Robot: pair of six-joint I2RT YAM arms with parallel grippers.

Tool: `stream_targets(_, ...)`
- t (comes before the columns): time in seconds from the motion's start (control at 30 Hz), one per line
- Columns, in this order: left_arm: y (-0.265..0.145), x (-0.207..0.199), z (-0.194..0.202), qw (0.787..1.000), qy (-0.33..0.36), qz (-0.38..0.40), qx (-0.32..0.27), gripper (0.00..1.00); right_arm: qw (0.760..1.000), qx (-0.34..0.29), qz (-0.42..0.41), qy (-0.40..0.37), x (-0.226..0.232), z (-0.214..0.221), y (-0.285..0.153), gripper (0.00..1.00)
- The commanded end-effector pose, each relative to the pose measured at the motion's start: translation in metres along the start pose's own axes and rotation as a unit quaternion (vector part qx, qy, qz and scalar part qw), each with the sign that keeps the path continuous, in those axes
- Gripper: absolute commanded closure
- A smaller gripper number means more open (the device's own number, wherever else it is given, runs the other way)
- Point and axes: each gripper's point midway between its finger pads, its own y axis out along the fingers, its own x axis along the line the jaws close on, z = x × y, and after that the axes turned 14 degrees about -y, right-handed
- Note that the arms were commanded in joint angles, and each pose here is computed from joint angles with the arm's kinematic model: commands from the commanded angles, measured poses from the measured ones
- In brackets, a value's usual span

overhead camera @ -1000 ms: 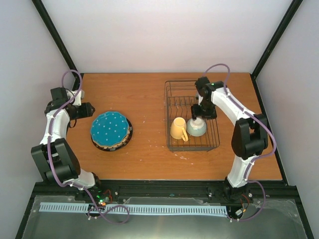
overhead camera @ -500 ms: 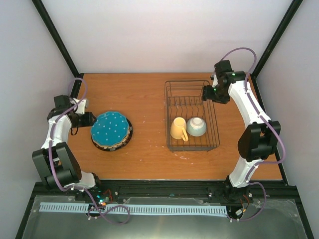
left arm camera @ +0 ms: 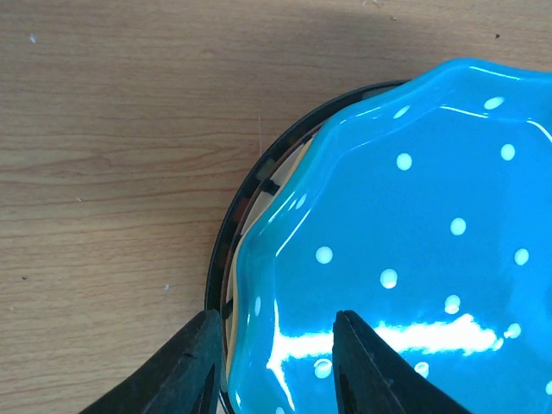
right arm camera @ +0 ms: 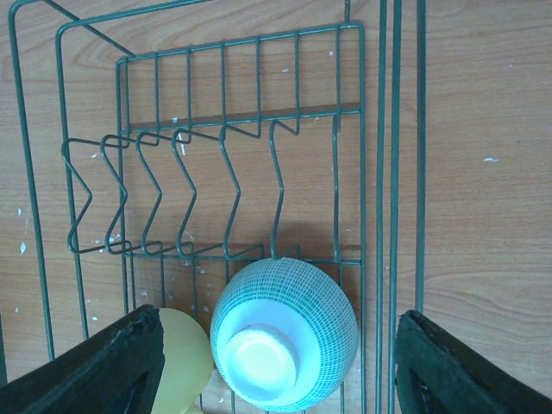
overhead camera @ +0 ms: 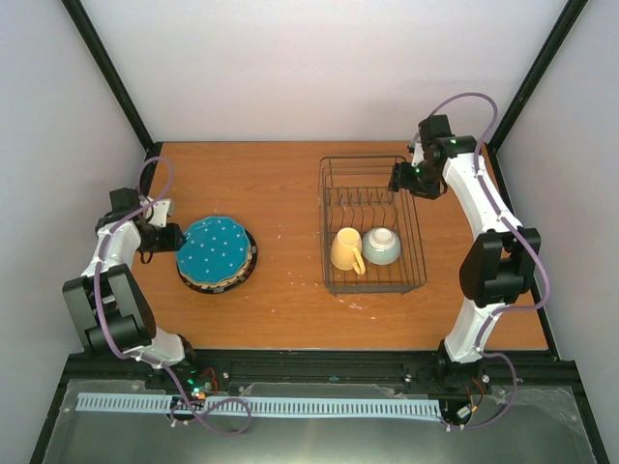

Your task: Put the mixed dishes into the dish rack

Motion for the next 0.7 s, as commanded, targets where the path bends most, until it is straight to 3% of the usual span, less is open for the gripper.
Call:
stream_targets(0.0,0.001,0.006,-0.009,1.000,0.008,-0.008,-0.004,0.62,1.000,-0.010,-0.009,0.012,-0.006,-0.009,-0.001,0.28)
stream_targets(0.37,0.020,0.014,-0.010,1.000,-0.003,-0.012,0.018,0.62,1.000,-0.008,-0.017,0.018,-0.009,-0.012,0.002,0.28)
stream_targets(0.67,0.037,0.015,-0.017,0.999,-0.017,0.005,0.045,0.78,1.000,-0.002,-0.020,0.023,-0.011,-0.013,0.004,0.28)
